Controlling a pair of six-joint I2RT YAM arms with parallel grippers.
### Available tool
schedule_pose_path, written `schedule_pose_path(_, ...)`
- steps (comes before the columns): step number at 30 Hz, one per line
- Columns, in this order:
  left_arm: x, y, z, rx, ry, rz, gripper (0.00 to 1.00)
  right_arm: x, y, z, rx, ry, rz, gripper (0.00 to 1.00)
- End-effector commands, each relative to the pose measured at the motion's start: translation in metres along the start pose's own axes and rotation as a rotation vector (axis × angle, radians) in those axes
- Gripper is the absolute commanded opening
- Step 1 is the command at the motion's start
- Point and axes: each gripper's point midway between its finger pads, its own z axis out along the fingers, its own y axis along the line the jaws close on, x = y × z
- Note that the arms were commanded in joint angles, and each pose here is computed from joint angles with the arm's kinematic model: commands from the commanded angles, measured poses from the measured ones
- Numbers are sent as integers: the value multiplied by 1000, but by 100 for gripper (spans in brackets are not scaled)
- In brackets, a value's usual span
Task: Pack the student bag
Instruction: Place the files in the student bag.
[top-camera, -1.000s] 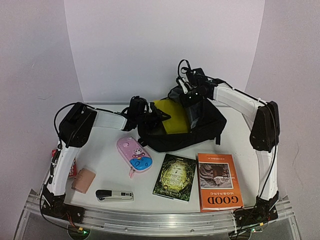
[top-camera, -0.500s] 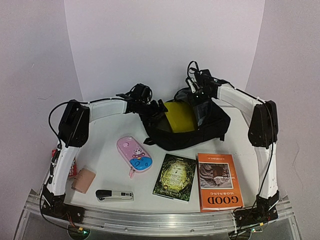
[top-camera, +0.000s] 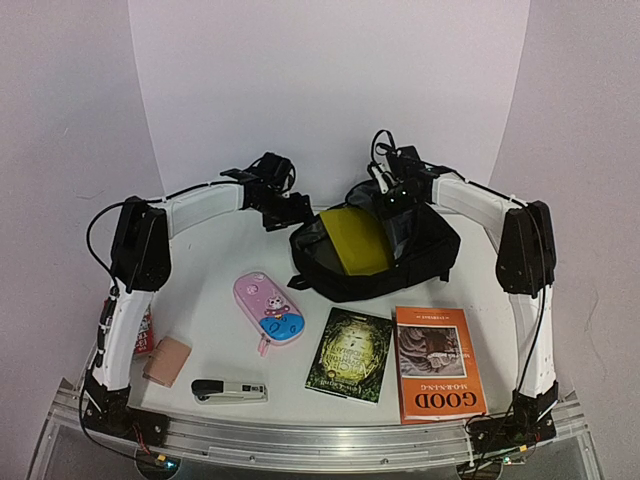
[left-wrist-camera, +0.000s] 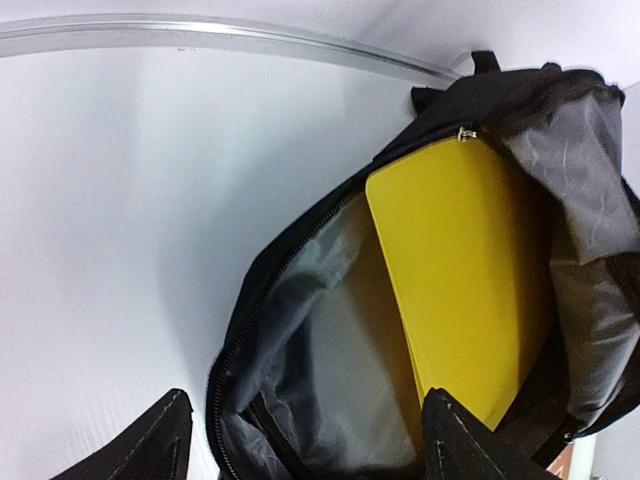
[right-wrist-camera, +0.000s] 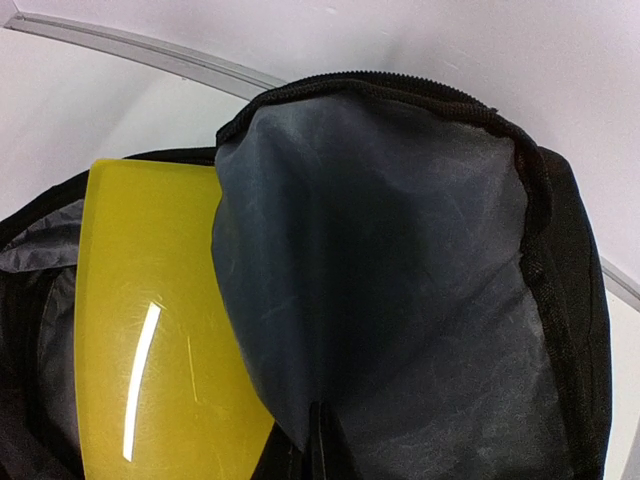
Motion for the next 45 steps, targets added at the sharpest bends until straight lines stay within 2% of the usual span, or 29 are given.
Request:
schedule_pose_path(1,-11,2,4,59,19,58,79,-31,-4,-26,-4,-95,21,3)
schedule_pose_path(6,-15,13,25,81,36,46,81,-29,-3,-33,-13,-94,21,4)
schedule_pose_path(12,-5,7,46,148,75,53,76,-25,1,-35,-26,-85,16,7)
schedule_pose_path(14,-5,6,48,153,71,55,64,-23,1,-34,-26,-82,13,7)
schedule_pose_path(17,-16,6,39,130,27,65,27,-21,0,-34,-20,-76,5,8)
schedule_pose_path(19,-31,-4,21,123,-36,92,7,-17,0,-34,-21,-68,-1,8)
schedule_pose_path(20,-38,-10,11,115,-69,119,1,-17,1,-35,-26,-68,-2,8)
schedule_pose_path(22,-49,-25,-9,45,-137,219,0,-12,3,-34,-35,-57,-10,8)
schedule_pose_path(25,-56,-47,-33,-144,-271,386,0,-5,4,-34,-38,-43,-23,8)
schedule_pose_path(26,-54,-52,-35,-161,-289,405,0,-3,4,-33,-39,-38,-27,8)
schedule_pose_path(30,-51,-45,-33,-144,-286,319,0,0,6,-32,-50,-27,-28,10)
schedule_pose_path(34,-47,-71,-56,-170,-418,424,0,2,4,-33,-41,-22,-38,10)
schedule_pose_path(36,-50,-71,-65,-194,-461,434,0,4,3,-32,-32,-14,-49,9)
schedule_pose_path(37,-53,-63,-61,-209,-445,422,0,5,3,-31,-32,-11,-52,9)
schedule_pose_path(39,-51,-32,-25,-221,-295,366,0,9,3,-26,-33,0,-48,10)
schedule_pose_path(40,-48,-24,-15,-225,-230,346,0,9,3,-24,-31,5,-42,14)
schedule_pose_path(42,-29,-15,10,-211,-130,343,0,7,3,-22,-32,7,-28,27)
schedule_pose_path(45,-20,-20,13,-102,-153,291,0,-8,7,-36,-60,-28,1,45)
